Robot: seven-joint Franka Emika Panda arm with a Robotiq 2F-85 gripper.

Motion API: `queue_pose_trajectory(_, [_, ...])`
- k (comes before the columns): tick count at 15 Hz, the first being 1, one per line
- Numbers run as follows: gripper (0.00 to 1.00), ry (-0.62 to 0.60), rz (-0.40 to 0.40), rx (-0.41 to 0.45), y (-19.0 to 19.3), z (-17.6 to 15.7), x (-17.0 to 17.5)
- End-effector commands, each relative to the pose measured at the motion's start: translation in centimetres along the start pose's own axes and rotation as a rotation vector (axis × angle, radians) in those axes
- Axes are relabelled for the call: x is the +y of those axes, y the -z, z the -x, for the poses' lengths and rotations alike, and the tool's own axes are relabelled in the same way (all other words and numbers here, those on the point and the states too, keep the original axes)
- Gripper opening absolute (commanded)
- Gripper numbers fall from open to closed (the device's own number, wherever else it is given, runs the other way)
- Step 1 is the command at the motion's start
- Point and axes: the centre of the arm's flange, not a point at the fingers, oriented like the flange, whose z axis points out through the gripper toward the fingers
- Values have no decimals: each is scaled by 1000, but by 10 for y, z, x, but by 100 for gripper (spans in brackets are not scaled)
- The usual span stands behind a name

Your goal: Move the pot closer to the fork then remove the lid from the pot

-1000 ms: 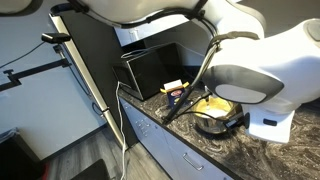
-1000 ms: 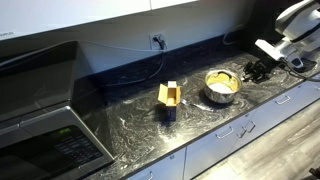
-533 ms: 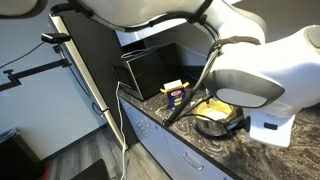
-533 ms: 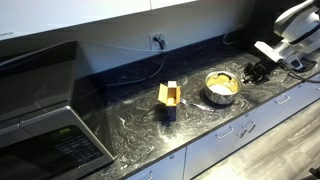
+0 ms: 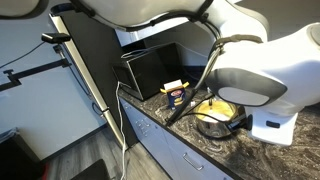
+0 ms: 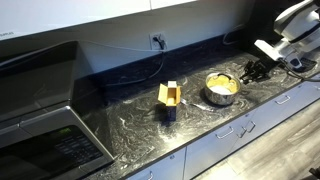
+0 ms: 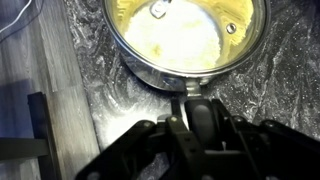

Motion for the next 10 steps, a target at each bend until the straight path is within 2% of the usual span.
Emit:
queue_pose_trajectory(1, [69,-3,-29,-30,19,16,-11])
queue_pose_trajectory(5, [98,-2,2,19,34,27,-11])
queue_pose_trajectory(10, [100,-54,87,207,67,48,-8])
